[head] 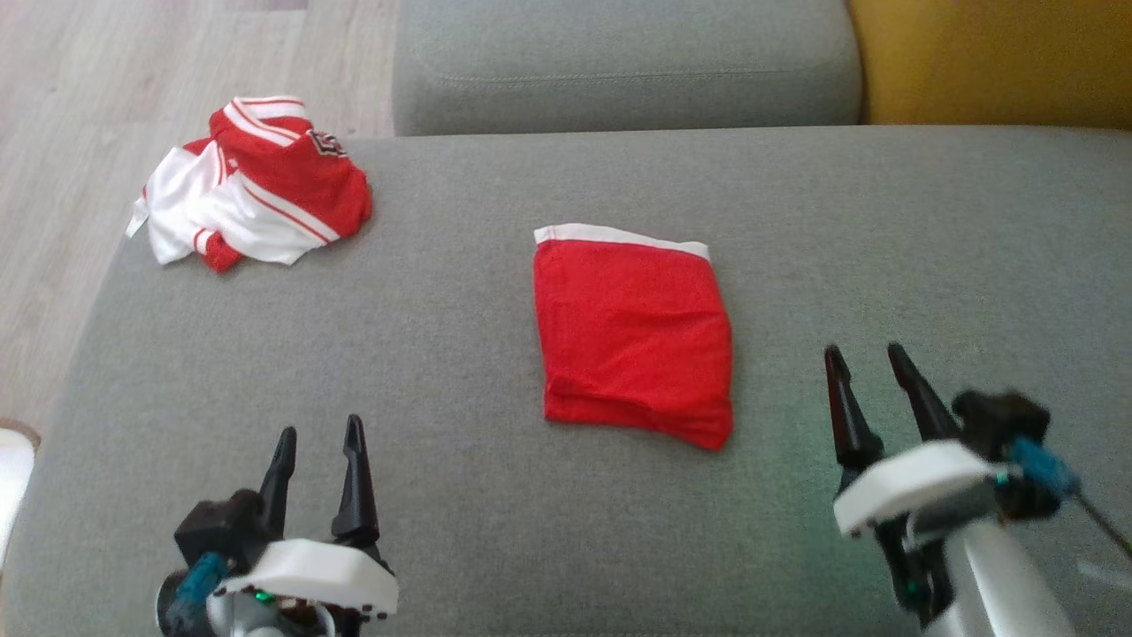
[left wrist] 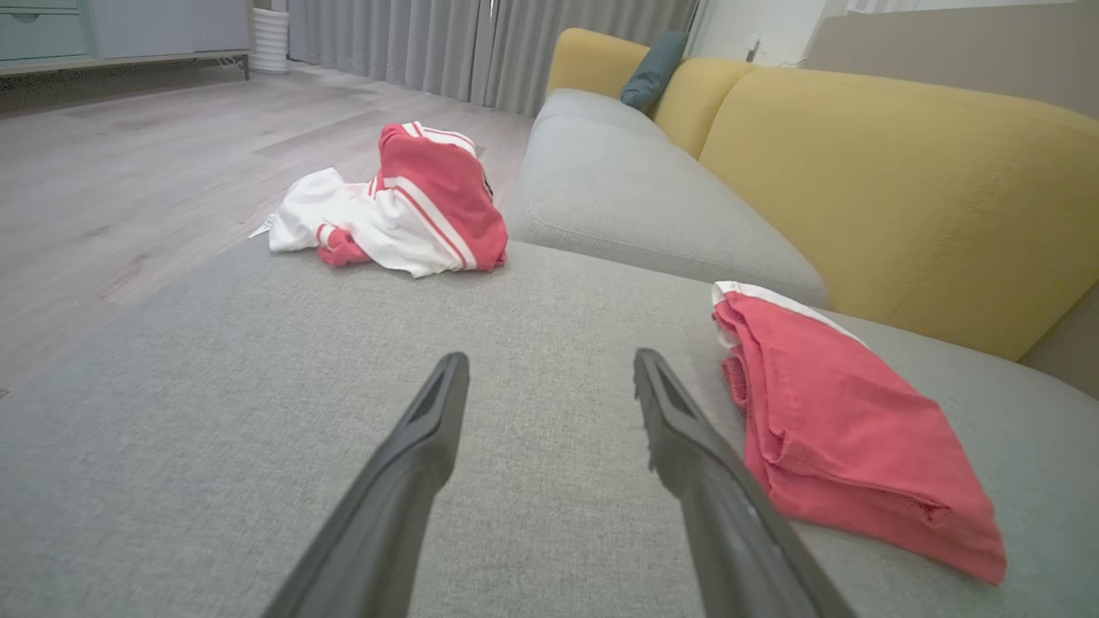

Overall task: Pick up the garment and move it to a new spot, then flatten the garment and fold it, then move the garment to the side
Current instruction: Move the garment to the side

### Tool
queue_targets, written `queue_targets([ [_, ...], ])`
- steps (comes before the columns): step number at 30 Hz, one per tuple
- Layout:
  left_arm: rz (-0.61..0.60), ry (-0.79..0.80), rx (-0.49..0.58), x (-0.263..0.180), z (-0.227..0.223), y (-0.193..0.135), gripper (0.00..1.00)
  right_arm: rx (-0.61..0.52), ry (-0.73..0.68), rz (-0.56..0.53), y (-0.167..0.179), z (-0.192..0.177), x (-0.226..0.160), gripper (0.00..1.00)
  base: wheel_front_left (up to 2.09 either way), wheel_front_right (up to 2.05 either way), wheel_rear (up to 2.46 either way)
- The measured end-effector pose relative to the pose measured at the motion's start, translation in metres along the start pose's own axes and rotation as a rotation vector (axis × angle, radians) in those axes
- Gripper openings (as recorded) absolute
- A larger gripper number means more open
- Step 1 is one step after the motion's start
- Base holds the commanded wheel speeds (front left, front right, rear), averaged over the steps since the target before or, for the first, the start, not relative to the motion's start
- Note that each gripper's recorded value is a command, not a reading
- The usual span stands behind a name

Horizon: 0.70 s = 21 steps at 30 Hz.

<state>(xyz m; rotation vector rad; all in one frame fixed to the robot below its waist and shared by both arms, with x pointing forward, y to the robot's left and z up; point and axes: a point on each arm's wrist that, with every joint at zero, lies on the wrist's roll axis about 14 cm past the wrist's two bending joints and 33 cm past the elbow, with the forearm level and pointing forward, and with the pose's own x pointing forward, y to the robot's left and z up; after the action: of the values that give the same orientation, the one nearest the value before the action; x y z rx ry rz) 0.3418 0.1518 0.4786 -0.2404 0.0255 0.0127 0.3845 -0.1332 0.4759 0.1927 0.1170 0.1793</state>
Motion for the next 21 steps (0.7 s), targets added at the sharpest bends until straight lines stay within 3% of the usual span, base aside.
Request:
queue_targets([
  [7, 0.031, 0.023, -0.029, -0.001, -0.007, 0.006, 1.00, -0.058, 0.133, 0.052, 0.015, 0.011, 0.050, 1.00, 0.00, 0.00, 0.00],
  [14, 0.058, 0.032, -0.049, 0.010, -0.008, 0.011, 1.00, -0.068, 0.438, 0.067, 0.013, -0.044, 0.078, 1.00, 0.00, 0.00, 0.00],
  [21, 0.134, 0.054, -0.045, 0.013, -0.015, 0.032, 1.00, -0.014, 0.640, 0.108, 0.023, -0.082, 0.104, 1.00, 0.00, 0.00, 0.00],
])
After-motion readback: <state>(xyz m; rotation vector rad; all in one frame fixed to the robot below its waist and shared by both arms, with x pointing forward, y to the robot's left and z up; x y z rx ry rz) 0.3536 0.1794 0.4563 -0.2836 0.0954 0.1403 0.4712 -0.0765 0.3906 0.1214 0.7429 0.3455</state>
